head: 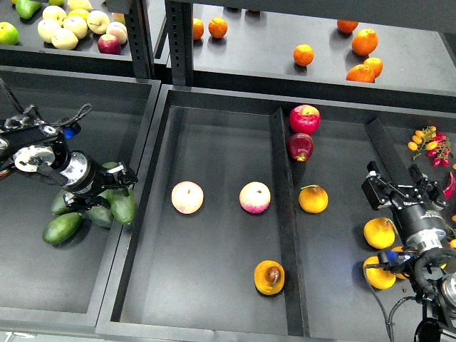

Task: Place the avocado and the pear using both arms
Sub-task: 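Lower the avocado among the green fruits and open the left gripper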

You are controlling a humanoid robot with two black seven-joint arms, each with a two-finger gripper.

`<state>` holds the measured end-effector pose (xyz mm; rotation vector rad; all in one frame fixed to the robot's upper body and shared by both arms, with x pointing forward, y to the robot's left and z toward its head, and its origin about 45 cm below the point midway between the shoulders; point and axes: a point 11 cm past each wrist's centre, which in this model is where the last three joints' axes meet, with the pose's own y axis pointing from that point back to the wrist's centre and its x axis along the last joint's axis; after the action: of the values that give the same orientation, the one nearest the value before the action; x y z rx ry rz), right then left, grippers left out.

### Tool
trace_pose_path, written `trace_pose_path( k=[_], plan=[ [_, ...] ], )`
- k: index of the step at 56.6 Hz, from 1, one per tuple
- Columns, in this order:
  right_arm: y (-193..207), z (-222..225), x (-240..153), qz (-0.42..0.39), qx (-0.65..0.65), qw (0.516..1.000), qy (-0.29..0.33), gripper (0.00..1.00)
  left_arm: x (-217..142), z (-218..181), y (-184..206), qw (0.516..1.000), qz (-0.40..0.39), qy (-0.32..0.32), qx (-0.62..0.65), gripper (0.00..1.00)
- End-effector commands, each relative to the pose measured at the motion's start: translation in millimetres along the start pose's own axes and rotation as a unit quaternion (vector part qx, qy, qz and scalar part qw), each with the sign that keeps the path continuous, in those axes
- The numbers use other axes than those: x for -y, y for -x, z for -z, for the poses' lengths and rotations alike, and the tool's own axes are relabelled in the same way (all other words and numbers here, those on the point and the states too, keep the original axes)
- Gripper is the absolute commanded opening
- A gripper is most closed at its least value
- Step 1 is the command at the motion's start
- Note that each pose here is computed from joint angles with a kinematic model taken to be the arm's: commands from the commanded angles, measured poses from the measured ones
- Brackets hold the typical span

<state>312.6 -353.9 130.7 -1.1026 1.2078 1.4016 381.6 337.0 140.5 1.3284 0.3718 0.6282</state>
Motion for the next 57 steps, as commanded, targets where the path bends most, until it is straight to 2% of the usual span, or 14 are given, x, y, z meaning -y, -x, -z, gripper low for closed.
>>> trace_pose_path(
  k=[1,22,57],
  plan=[
    [-0.1,0.5,-0.5,0.000,0.000,1.000,-0.001,1.00,-1.2,11.7,1.2,1.000,0.004,-0.009,-0.001,0.17],
    [-0.6,0.6,-1.0,-0.001,0.000,1.000,-0.001,1.00,-7.4,45.8,5.2,0.999,0.016,-0.032,-0.008,0.17],
    [-0.6,0.6,-1.0,-0.001,0.000,1.000,-0.001,1.00,19.9,95.1,38.2,0.995,0.057,-0.080,-0.011,0.17]
  ],
)
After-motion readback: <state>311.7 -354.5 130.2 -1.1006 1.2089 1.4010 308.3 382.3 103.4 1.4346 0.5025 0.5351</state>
